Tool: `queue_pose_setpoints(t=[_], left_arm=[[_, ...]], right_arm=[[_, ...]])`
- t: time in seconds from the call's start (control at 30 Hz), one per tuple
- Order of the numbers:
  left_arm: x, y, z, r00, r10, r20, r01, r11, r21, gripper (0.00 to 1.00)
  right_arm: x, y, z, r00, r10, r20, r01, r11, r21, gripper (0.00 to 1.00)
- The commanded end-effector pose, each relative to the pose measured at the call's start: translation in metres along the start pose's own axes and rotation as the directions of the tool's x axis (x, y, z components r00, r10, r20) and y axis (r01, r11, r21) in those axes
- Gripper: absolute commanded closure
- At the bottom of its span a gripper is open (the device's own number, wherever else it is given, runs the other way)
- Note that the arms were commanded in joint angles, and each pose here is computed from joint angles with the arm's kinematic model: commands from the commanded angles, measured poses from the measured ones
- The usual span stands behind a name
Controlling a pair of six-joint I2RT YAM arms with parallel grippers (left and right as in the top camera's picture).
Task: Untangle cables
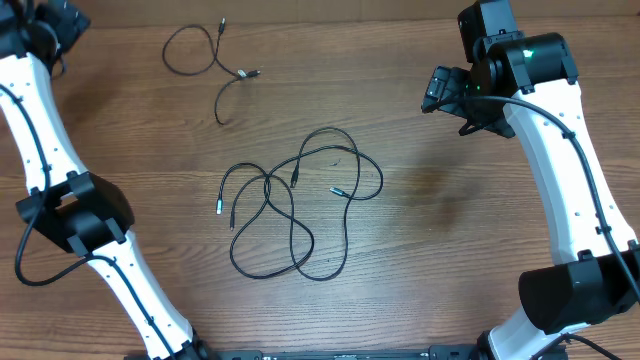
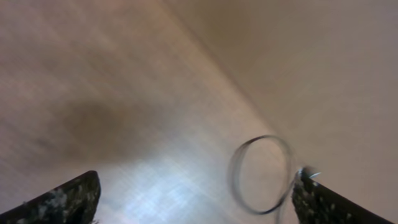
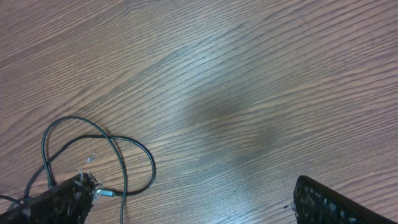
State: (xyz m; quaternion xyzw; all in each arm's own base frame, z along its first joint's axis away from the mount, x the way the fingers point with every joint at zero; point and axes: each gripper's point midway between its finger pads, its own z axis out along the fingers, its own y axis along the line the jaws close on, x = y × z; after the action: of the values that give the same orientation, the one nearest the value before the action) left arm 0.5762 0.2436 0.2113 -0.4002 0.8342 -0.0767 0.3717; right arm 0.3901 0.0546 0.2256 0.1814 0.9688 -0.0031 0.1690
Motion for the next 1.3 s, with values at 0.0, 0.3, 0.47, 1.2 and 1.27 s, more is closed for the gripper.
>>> queue_pose_setpoints(t=[0.0, 0.3, 0.47, 1.2, 1.27], left_arm=[[0.017, 0.002, 0.003, 0.994, 0.049, -0.101, -0.041, 0.996, 0.083, 0.02], [0.094, -0.098, -0.005, 0.933, 0.256, -0.254, -0.141, 0.907, 0.396, 0.05], [0.170, -0.145, -0.004, 0.814, 0.517, -0.265, -0.387, 0.822, 0.418, 0.03], [0.303, -0.126, 0.072, 0.663, 0.657, -0.358, -0.651, 0.742, 0.157, 0.22], [0.308, -0.136, 0.073, 0.672, 0.655, -0.345, -0.629, 0.751, 0.202, 0.21]], right_arm=[[-0.005, -0.002, -0.003, 1.000, 0.012, 0.020, -0.012, 1.000, 0.006, 0.00], [-0.005, -0.002, -0.003, 1.000, 0.012, 0.020, -0.012, 1.000, 0.005, 0.00], [-0.005, -0.002, -0.003, 1.000, 0.012, 0.020, -0.012, 1.000, 0.005, 0.00], [-0.005, -0.002, -0.003, 1.000, 0.012, 0.020, -0.012, 1.000, 0.006, 0.00], [-0.005, -0.002, -0.003, 1.000, 0.012, 0.020, -0.012, 1.000, 0.005, 0.00]])
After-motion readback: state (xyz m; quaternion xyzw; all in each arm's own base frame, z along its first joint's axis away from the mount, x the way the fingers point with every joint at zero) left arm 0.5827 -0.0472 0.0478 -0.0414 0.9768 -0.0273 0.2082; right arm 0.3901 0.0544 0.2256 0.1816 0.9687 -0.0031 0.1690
